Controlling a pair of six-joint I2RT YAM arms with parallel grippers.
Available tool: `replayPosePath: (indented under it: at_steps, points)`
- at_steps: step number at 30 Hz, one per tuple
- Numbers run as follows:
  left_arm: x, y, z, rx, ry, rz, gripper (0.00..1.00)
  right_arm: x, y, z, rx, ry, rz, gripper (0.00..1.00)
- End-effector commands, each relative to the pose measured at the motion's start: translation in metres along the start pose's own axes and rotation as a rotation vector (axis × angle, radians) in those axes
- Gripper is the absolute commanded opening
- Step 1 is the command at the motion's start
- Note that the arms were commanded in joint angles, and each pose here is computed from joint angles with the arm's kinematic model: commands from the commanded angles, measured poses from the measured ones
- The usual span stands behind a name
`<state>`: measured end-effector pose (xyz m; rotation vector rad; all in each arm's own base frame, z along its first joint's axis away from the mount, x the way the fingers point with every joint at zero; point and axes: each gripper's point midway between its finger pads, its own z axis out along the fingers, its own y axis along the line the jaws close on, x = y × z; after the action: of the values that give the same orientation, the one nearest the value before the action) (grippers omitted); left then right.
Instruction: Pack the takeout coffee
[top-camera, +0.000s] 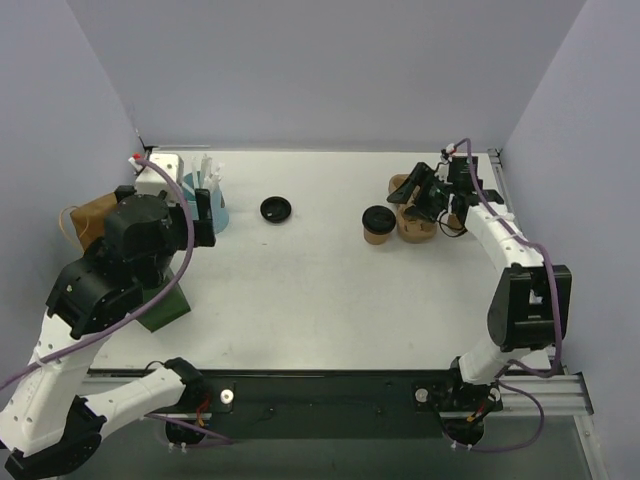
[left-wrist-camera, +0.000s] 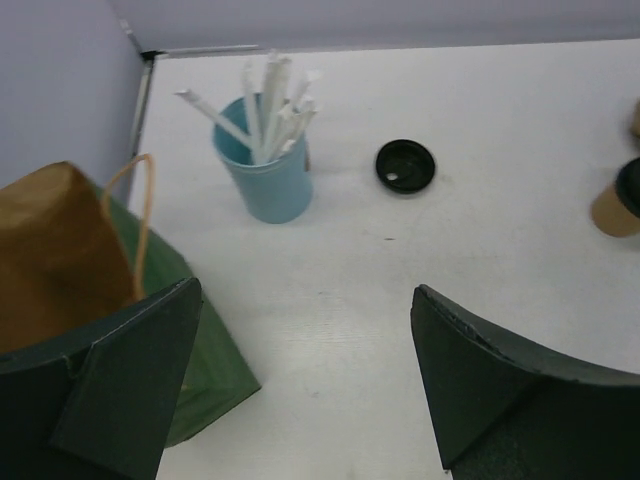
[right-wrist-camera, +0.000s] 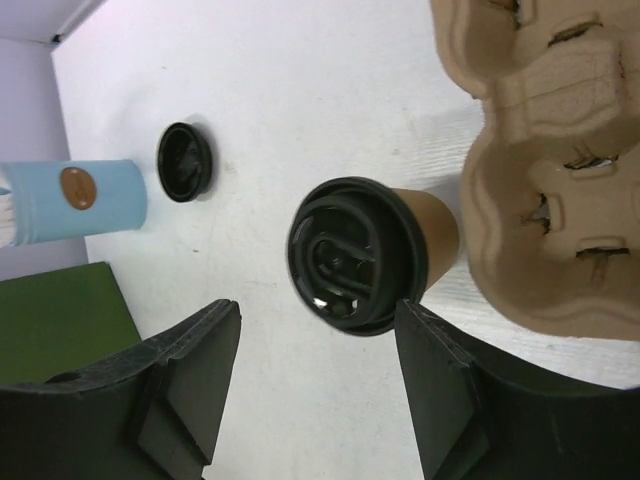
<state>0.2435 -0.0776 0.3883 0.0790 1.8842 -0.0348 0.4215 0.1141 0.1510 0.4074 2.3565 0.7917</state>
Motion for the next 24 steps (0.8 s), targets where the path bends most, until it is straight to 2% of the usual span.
replayPosePath:
  at_steps: [1,3,9,13,17,24]
  points:
    - [0.020,0.070,-0.020,-0.380,0.111,0.042,0.94,0.003,0.027,-0.042,-0.067,-0.047,-0.048,0.64]
    - [0.024,0.087,-0.021,-0.479,0.136,0.026,0.91,0.014,0.025,-0.047,-0.068,-0.035,-0.048,0.64]
    - [0.056,0.118,-0.012,-0.618,0.249,0.003,0.84,0.039,0.039,-0.065,-0.089,-0.022,-0.116,0.64]
    - [0.074,0.108,-0.001,-0.548,0.293,-0.002,0.77,0.047,0.044,-0.070,-0.090,-0.025,-0.145,0.64]
    - [0.085,0.107,0.004,-0.555,0.324,0.004,0.69,0.053,0.054,-0.071,-0.107,-0.012,-0.160,0.64]
    - [0.099,0.114,0.009,-0.583,0.368,-0.017,0.63,0.057,0.058,-0.076,-0.115,-0.013,-0.178,0.64]
